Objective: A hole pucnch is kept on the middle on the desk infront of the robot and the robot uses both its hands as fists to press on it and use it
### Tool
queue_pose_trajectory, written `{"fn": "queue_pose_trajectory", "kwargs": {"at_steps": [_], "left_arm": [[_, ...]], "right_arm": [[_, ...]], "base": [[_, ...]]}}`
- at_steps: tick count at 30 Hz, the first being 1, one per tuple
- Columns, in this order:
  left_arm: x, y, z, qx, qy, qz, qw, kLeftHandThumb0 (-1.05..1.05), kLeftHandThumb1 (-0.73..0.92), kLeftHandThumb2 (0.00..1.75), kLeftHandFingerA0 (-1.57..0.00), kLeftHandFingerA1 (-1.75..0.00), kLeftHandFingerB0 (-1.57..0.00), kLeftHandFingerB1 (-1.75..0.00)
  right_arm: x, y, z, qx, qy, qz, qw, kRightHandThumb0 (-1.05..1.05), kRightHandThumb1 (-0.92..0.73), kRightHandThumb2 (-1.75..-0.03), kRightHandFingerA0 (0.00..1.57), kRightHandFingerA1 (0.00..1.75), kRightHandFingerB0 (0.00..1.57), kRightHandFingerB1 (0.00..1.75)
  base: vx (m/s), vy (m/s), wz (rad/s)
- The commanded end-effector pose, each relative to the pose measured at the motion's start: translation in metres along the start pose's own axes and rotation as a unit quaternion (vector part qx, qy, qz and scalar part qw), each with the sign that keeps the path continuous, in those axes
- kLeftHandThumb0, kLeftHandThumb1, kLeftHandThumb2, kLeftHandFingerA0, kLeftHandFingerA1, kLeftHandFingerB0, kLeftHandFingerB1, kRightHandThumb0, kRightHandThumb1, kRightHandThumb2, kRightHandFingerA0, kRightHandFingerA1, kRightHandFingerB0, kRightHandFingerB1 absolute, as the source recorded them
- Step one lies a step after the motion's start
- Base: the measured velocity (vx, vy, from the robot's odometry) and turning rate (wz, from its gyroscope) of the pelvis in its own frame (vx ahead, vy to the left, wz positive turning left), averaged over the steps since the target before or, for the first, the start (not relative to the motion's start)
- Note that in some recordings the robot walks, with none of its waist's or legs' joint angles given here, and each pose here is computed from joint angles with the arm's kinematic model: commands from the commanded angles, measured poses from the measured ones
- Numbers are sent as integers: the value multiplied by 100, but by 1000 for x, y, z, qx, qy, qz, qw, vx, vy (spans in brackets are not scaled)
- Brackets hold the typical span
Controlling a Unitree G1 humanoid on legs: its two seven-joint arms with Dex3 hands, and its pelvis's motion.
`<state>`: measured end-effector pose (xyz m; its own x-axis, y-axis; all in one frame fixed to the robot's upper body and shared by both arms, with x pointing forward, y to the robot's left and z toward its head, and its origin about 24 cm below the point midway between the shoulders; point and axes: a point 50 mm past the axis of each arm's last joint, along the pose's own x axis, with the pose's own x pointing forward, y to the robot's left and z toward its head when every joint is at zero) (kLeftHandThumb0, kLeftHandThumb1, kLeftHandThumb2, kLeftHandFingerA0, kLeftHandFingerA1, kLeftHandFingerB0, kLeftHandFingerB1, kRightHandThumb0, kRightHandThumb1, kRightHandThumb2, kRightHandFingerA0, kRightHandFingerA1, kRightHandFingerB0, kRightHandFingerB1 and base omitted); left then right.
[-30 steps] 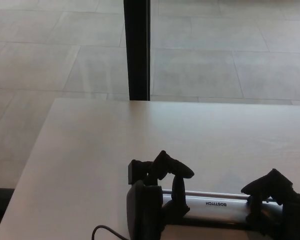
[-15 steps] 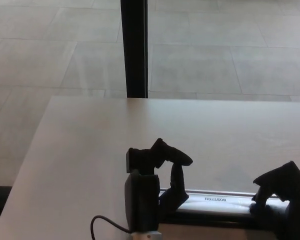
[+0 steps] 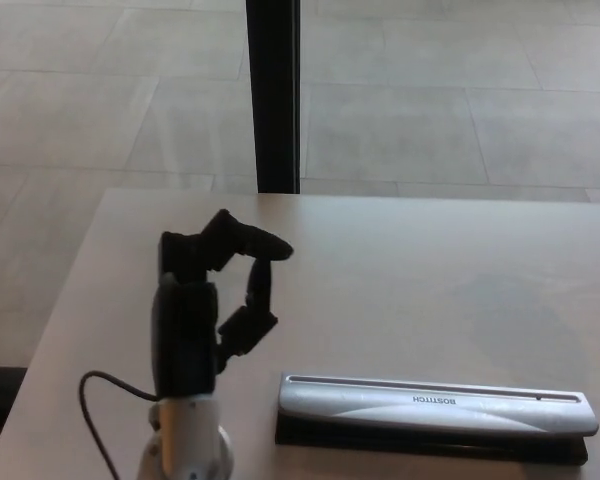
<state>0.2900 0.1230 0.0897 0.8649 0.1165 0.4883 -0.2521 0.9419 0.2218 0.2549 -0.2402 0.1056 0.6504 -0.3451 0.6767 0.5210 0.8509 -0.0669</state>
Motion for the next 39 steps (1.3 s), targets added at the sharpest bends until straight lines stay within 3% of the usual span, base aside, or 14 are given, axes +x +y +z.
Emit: {"fn": "queue_pose_trajectory", "kwargs": {"at_steps": [1, 3, 9, 13, 17, 19, 20, 21, 22, 25, 26, 30, 37, 39], "left_arm": [[44, 191, 6, -43, 219, -35, 974, -25, 82, 68, -83, -175, -60, -150], [40, 206, 3, -37, 230, -18, 972, -22, 83, 71, -79, -175, -61, -143], [-6, 294, -23, -4, 306, 167, 937, -18, 85, 71, -78, -175, -61, -139], [-48, 330, -38, 63, 338, 279, 896, -37, 60, 91, -110, -139, -77, -115], [-108, 356, -66, 73, 413, 403, 813, -30, 71, 61, -74, -167, -63, -125], [-119, 353, -71, 75, 421, 410, 806, -36, 52, 89, -105, -132, -76, -108], [-129, 352, -76, 61, 427, 431, 792, -23, 69, 59, -76, -170, -72, -126], [-143, 350, -82, 62, 440, 440, 781, -29, 69, 63, -71, -152, -77, -90], [-162, 344, -92, 57, 463, 452, 761, -25, 65, 62, -84, -159, -81, -75], [-190, 329, -104, 35, 502, 453, 736, -30, 66, 62, -80, -143, -81, -55], [-196, 325, -107, 34, 513, 447, 732, -32, 56, 91, -92, -116, -70, -68], [-228, 300, -121, -4, 562, 444, 698, -27, 69, 60, -96, -88, -67, -51], [-258, 286, -125, 46, 617, 406, 673, -39, 59, 97, -87, -73, -68, -69], [-261, 283, -127, 32, 625, 398, 671, -37, 69, 60, -97, -61, -73, -52]], "right_arm": [[95, -172, 63, 128, 223, -69, 964, -29, -40, -123, 140, 151, 100, 124], [92, -191, 61, 114, 229, -106, 961, -20, -33, -134, 110, 175, 95, 140], [39, -301, 40, -38, 283, -281, 916, -26, -36, -136, 112, 175, 88, 148], [-10, -340, 29, -82, 311, -405, 856, -32, -49, -126, 113, 175, 80, 127], [-70, -359, 8, -92, 353, -496, 788, -33, -56, -115, 118, 174, 80, 97], [-80, -360, 4, -100, 367, -506, 774, -44, -55, -114, 136, 145, 78, 89], [-88, -359, 0, -101, 375, -522, 760, -40, -59, -100, 114, 174, 76, 85], [-96, -357, -4, -93, 378, -539, 747, -40, -60, -99, 104, 158, 75, 83], [-104, -347, -12, -81, 388, -566, 723, -45, -62, -86, 106, 140, 84, 132], [-124, -332, -28, -30, 397, -598, 696, -52, -78, -76, 92, 134, 41, 92], [-129, -329, -30, -23, 400, -605, 689, -54, -80, -73, 85, 124, 49, 113], [-162, -308, -41, 11, 409, -620, 670, -55, -80, -69, 49, 133, 34, 75], [-179, -283, -53, 12, 444, -601, 664, -57, -77, -70, 62, 154, 38, 85], [-178, -278, -56, 20, 447, -586, 675, -61, -76, -66, 56, 118, 24, 60]], "base": [[0, 0, 0], [0, 0, 0], [0, 0, 0], [0, 0, 0], [0, 0, 0], [0, 0, 0], [0, 0, 0], [0, 0, 0], [0, 0, 0], [0, 0, 0], [0, 0, 0], [0, 0, 0], [0, 0, 0], [0, 0, 0]]}}
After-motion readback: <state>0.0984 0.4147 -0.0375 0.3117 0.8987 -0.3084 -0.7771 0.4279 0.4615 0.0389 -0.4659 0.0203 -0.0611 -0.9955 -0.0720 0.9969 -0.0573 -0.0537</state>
